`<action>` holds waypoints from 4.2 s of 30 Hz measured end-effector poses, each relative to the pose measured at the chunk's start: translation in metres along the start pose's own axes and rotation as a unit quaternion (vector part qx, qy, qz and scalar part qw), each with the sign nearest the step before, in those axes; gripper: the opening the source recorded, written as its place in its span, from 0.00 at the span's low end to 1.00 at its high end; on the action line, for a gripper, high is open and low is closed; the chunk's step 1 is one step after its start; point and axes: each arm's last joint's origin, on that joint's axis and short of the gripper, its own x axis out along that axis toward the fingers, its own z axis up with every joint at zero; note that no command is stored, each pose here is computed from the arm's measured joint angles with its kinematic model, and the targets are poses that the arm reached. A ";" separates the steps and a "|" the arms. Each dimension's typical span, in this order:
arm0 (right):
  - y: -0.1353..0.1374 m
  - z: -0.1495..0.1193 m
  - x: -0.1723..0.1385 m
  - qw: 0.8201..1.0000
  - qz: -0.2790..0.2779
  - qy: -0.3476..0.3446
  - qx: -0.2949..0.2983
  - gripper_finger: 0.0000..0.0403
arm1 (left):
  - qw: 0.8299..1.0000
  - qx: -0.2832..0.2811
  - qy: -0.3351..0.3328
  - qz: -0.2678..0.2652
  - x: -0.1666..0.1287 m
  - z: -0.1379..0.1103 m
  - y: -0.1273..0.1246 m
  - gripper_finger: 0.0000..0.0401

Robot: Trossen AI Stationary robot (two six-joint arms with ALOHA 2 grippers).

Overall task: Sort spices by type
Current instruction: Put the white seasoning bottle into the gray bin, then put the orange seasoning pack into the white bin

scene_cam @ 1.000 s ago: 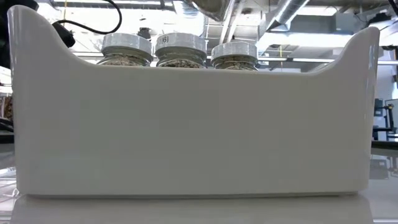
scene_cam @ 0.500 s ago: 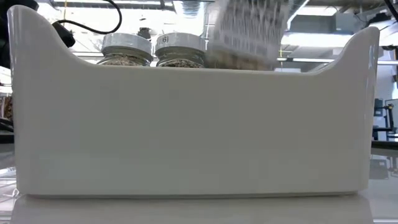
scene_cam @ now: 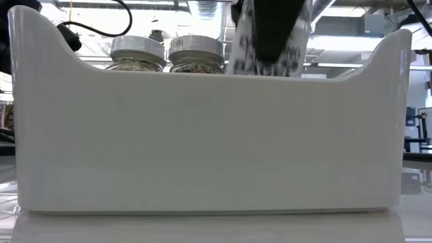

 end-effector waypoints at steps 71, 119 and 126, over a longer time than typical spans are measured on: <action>-0.027 -0.197 -0.083 0.921 -0.249 -0.233 0.191 0.66 | 1.000 -0.002 -0.002 0.000 0.000 0.000 0.000 0.72; -0.158 -0.289 -0.030 0.788 -0.171 0.006 0.592 0.05 | 1.000 0.001 -0.001 0.000 0.000 0.000 0.000 0.72; -0.148 -0.275 -0.048 0.813 -0.124 -0.084 0.562 0.04 | 1.000 0.001 -0.002 0.000 0.000 0.000 0.000 0.72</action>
